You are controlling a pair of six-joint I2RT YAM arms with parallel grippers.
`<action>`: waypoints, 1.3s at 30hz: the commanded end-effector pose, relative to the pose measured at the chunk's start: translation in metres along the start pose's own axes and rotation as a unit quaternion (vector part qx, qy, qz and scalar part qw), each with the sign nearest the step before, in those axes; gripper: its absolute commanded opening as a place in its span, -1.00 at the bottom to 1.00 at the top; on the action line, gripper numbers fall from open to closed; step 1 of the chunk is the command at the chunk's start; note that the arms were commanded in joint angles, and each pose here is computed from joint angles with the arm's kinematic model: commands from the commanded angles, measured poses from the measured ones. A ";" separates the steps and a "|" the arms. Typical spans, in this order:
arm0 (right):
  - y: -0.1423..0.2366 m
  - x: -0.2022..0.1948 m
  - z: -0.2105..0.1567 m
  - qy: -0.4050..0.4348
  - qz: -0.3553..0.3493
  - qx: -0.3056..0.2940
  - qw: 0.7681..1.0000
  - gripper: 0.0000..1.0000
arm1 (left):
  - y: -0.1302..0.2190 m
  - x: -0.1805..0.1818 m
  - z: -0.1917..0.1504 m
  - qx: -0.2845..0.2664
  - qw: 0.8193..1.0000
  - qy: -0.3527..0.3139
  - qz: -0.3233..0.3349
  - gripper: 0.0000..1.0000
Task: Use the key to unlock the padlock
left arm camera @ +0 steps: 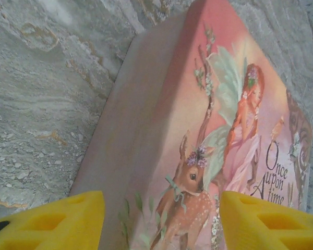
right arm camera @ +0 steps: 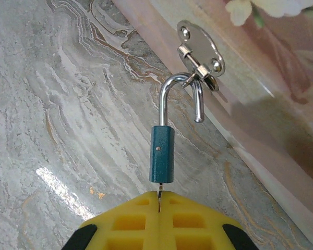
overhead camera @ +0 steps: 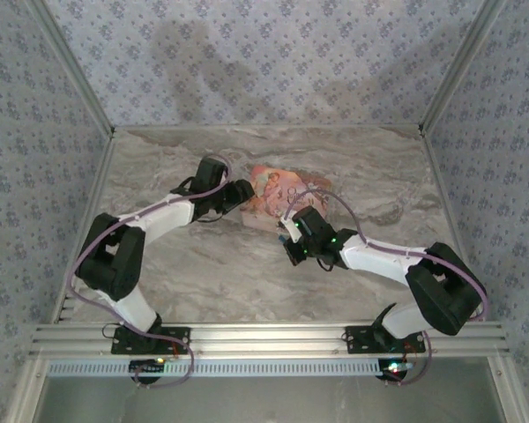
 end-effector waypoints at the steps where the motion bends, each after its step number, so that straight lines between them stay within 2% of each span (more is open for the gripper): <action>1: 0.007 -0.002 0.013 0.029 -0.024 -0.018 0.999 -1.00 | -0.002 -0.009 0.003 0.007 1.000 -0.005 -0.026 0.18; 14: 0.007 0.001 0.025 0.100 -0.056 -0.049 0.992 -1.00 | -0.010 -0.005 -0.006 0.024 0.999 0.000 -0.032 0.13; 22: 0.007 0.009 0.037 0.136 -0.040 -0.076 0.987 -1.00 | -0.015 -0.006 -0.009 0.032 0.999 -0.001 -0.034 0.13; 30: 0.000 0.015 0.042 0.176 -0.040 -0.077 0.981 -1.00 | -0.017 -0.006 -0.013 0.036 0.999 -0.001 -0.034 0.12; 39: -0.008 0.000 0.031 0.216 -0.106 -0.093 0.966 -1.00 | -0.018 -0.009 -0.011 0.038 0.999 -0.005 -0.032 0.13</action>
Point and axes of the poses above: each hand's point on the last joint's axis, 136 mm out from that joint toward the fingers, its own y axis back along the fingers, its own x axis along the line the jaws close on, z = x × y, the point moved 8 cm from there along y, back along the fingers, and after that the axes turned 4 degrees about y, right-handed, at the moved point
